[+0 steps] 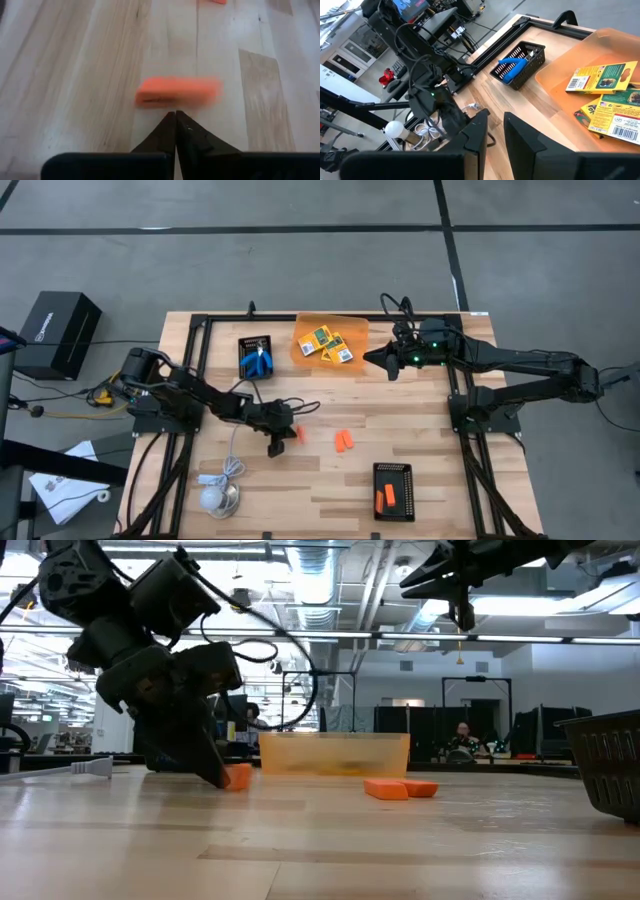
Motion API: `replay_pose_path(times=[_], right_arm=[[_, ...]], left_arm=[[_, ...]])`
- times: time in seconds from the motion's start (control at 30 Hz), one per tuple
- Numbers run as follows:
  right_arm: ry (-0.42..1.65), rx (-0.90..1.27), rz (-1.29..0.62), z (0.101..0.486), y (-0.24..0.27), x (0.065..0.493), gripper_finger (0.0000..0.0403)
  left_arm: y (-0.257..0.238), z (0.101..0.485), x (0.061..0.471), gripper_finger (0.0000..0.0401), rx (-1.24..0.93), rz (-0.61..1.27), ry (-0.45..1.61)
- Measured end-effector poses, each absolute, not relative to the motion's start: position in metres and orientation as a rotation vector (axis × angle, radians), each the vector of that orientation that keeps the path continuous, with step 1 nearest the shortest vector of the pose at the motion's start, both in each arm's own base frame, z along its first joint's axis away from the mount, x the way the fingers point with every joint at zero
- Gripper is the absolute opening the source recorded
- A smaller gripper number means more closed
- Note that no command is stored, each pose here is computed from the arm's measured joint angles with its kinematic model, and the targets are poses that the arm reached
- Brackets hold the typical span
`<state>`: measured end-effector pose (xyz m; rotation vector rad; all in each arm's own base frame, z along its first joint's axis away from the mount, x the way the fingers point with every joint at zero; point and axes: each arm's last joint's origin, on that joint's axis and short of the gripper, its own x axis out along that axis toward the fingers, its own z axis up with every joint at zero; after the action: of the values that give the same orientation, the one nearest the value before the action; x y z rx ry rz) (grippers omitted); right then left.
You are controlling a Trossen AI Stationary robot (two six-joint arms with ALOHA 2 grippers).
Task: Pick & Place School Supplies
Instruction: Put the eraser into the bottom black bin
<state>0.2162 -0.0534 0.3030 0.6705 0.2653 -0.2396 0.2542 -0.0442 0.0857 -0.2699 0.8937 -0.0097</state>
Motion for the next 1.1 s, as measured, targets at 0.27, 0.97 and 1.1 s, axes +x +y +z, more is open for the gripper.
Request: replay_pose_path(times=[0.27, 0.97, 1.1], right_arm=[[0.272, 0.672, -0.242, 0.302, -0.053, 0.216, 0.0057], [0.271, 0.674, -0.245, 0.302, -0.054, 0.216, 0.0057], [0.271, 0.673, -0.245, 0.302, -0.054, 0.216, 0.0057]], left_arm=[[-0.038, 0.084, 0.249, 0.0, -0.282, 0.007, 0.892], [-0.022, 0.121, 0.258, 0.0, -0.335, 0.113, 0.621], [-0.024, 0.113, 0.264, 0.0, -0.35, 0.076, 0.632]])
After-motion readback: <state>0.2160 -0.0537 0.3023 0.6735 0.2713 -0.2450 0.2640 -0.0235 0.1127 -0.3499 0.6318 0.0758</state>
